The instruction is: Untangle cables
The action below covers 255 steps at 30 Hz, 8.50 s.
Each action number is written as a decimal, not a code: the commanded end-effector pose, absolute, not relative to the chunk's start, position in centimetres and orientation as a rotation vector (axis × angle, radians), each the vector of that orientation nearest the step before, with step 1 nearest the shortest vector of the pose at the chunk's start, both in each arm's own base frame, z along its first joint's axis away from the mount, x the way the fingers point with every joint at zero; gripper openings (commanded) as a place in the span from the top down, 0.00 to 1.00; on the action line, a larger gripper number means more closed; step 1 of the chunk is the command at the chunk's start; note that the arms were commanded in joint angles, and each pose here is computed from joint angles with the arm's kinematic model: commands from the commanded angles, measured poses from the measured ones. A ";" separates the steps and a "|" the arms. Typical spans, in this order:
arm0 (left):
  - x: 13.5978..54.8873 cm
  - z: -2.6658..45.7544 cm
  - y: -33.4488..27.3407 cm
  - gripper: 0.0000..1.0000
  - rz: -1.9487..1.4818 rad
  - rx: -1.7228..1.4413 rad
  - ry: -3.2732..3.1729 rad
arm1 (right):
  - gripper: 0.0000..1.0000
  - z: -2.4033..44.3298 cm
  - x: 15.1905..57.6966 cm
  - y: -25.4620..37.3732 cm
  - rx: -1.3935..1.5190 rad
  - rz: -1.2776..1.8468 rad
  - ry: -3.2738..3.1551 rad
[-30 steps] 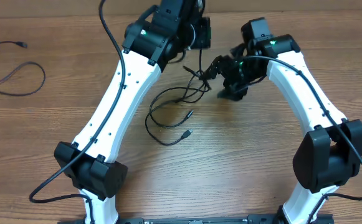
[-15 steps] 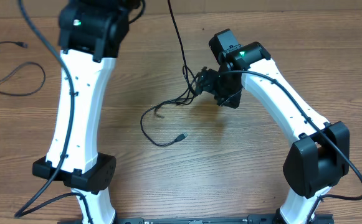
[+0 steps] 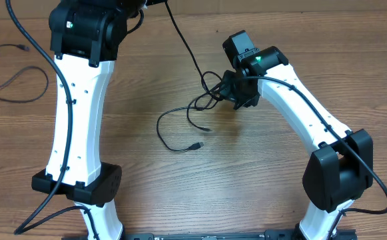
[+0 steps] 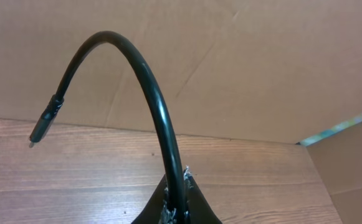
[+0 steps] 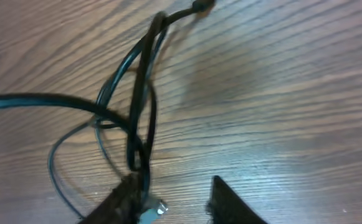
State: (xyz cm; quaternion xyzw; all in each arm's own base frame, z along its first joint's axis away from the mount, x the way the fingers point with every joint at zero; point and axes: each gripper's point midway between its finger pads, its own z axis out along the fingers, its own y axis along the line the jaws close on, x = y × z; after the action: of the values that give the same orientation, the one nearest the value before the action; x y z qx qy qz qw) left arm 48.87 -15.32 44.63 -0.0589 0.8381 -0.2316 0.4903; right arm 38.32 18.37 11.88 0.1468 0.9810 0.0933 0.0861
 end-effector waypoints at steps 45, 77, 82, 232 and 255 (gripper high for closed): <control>43.6 28.9 -11.6 0.00 -0.206 -0.330 2.685 | 0.00 12.7 41.2 13.0 0.252 0.644 2.909; 27.0 37.0 -10.5 0.01 0.102 -0.183 2.441 | 0.00 20.7 32.7 7.6 0.234 0.289 2.933; 27.5 28.5 -10.9 0.02 0.153 -0.368 2.515 | 0.00 24.9 32.8 6.3 0.223 0.225 2.742; 44.6 29.6 -7.8 0.96 -1.006 -0.759 2.236 | 0.96 35.4 35.9 12.4 -0.334 0.593 2.098; 45.0 27.6 -3.7 0.96 -0.751 -1.028 2.179 | 0.96 36.3 37.4 1.9 0.131 0.031 2.074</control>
State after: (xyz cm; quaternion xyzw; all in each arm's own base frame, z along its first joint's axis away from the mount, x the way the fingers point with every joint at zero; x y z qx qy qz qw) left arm 44.49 -6.27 27.31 -0.3352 0.8409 -0.3260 0.2724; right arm 37.25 6.31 35.77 -0.0280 0.8657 0.0952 0.4907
